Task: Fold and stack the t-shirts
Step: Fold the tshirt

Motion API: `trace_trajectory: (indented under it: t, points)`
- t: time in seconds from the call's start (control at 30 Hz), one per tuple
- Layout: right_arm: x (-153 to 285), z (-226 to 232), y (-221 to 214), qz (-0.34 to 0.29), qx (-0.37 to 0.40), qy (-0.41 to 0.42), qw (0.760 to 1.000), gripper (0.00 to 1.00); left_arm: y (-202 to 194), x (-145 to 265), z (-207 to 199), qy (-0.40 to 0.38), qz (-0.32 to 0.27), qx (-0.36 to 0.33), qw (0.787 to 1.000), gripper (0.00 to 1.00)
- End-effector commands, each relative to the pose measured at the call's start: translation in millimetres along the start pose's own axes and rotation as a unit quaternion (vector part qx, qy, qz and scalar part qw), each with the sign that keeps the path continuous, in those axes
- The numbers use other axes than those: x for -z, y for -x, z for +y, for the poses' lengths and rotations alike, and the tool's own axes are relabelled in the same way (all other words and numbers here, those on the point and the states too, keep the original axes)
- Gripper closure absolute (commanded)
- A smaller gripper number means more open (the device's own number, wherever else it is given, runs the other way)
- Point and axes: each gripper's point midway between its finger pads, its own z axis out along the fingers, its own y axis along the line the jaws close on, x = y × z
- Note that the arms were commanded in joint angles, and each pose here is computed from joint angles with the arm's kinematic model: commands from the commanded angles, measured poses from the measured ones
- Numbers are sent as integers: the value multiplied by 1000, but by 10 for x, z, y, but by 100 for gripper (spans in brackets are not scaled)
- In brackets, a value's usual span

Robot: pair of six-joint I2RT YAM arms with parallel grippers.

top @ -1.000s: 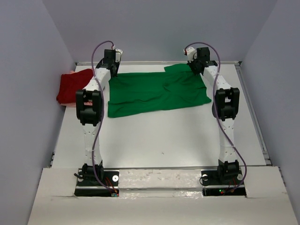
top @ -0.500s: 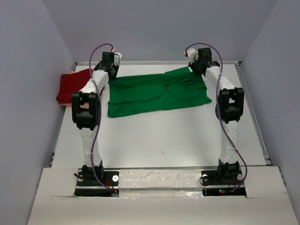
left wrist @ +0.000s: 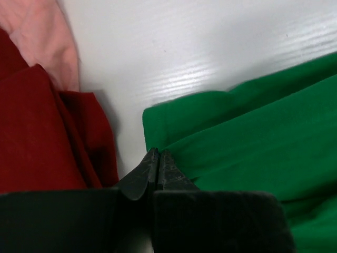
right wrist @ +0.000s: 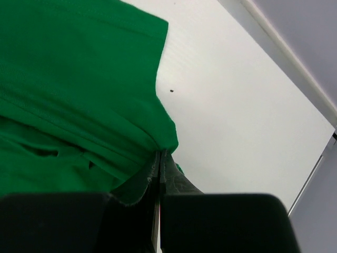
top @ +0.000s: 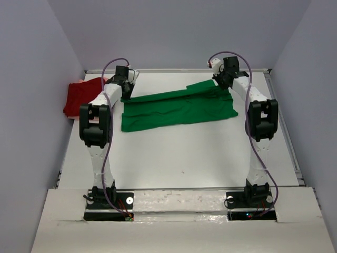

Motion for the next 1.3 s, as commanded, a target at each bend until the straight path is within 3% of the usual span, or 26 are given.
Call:
trace_trajectory:
  t: [0.0,0.37,1.27]
  points:
    - [242,-142,147,-20,-1,-23,1000,100,103,285,71,-2,-25,4,1000,100]
    - [336,-21,12,-9,-7,-7,1000,100,-122,297,-30,-19,-1,-2,1000,100]
    - [-69,410,-580,67,9,36,997,100,-466,30,-244,-46,48,-10,998,100]
